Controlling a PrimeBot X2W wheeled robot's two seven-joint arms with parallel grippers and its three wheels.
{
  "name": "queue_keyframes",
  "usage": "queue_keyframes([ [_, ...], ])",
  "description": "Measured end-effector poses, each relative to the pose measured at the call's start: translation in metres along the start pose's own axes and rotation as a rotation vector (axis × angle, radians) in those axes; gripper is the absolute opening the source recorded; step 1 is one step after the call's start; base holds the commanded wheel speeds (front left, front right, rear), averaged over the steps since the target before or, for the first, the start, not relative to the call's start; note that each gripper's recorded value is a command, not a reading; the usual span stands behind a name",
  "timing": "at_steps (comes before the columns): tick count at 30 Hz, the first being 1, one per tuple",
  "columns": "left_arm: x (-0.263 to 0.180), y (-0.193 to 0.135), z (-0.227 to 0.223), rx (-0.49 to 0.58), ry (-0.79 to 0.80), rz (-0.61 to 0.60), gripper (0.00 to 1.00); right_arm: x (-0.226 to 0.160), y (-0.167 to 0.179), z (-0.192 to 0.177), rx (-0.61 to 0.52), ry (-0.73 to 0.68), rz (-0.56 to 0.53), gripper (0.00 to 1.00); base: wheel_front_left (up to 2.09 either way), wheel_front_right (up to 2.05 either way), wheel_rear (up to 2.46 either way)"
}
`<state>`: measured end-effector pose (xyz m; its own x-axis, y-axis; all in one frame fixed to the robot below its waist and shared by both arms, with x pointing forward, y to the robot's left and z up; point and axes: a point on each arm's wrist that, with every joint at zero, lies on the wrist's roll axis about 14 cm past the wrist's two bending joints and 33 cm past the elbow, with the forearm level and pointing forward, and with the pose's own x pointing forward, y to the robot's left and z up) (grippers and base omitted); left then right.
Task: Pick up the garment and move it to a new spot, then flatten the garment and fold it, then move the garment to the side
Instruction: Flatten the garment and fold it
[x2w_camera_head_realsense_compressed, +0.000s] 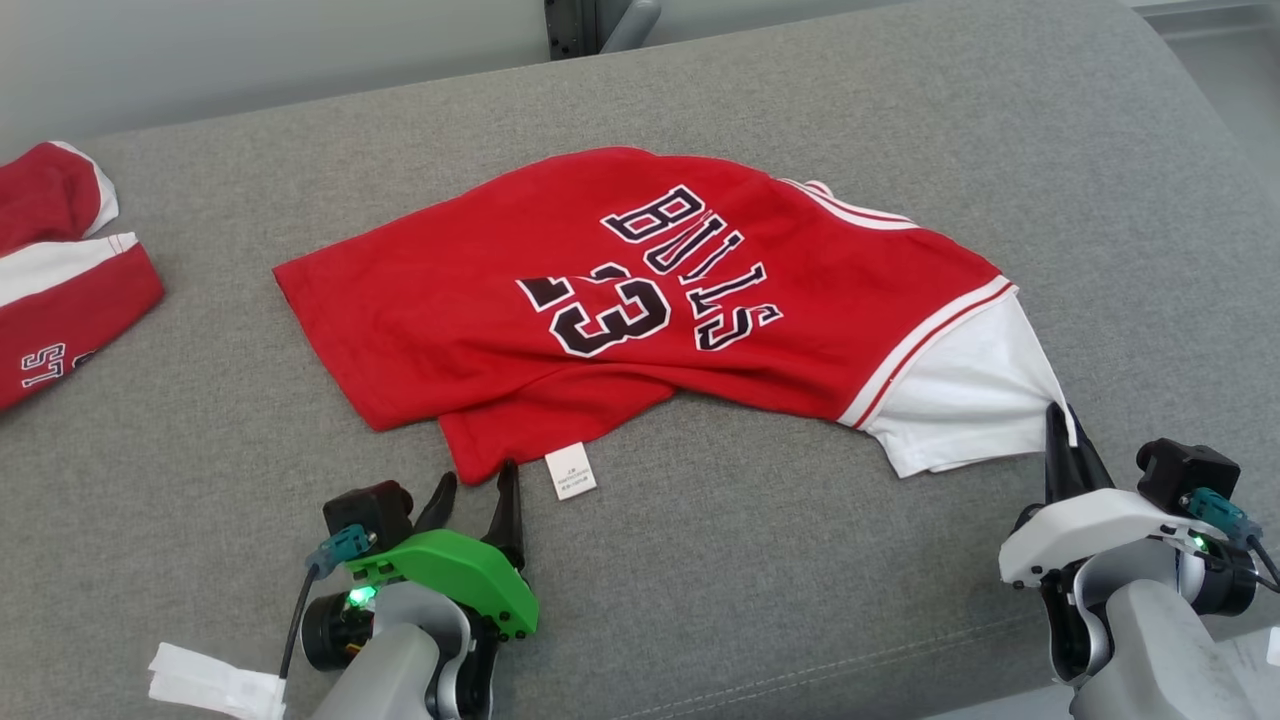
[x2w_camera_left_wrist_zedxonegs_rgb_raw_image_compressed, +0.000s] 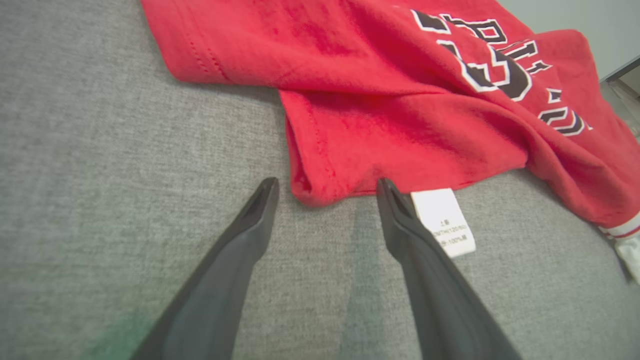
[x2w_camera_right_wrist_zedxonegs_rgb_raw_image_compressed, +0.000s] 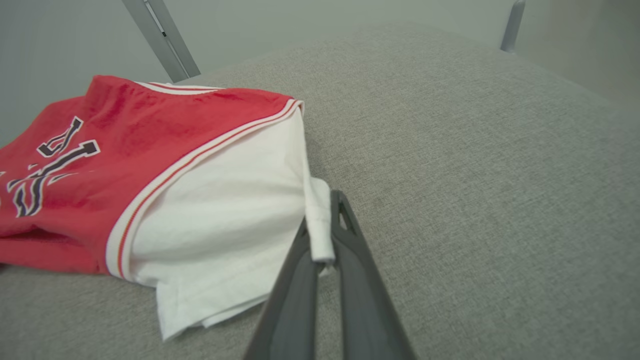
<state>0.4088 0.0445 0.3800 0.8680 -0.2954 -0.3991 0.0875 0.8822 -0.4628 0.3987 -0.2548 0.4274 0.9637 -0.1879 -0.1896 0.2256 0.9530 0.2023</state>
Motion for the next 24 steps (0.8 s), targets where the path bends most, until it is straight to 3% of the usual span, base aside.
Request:
queue_keyframes([
  [1,0.002,0.000,-0.002,0.003,0.011,0.003,0.97,0.000,0.000,0.000,0.000,0.001,0.001,0.00,0.00,0.00,0.00],
  [3,0.005,0.000,-0.003,0.009,0.022,0.007,0.40,0.000,0.001,-0.001,-0.001,0.003,0.004,0.00,0.00,0.00,0.00],
  [6,0.008,-0.001,-0.006,0.035,0.040,0.006,0.00,0.000,0.002,-0.002,0.000,0.006,0.008,0.00,0.00,0.00,0.00],
  [16,0.010,-0.014,0.002,0.073,0.006,-0.038,0.00,0.003,0.008,0.009,0.003,-0.029,0.023,0.00,0.00,0.00,0.00],
  [24,0.002,-0.028,0.092,0.100,-0.278,-0.079,0.00,0.006,0.027,0.049,0.074,-0.152,0.076,0.00,0.00,0.00,0.00],
])
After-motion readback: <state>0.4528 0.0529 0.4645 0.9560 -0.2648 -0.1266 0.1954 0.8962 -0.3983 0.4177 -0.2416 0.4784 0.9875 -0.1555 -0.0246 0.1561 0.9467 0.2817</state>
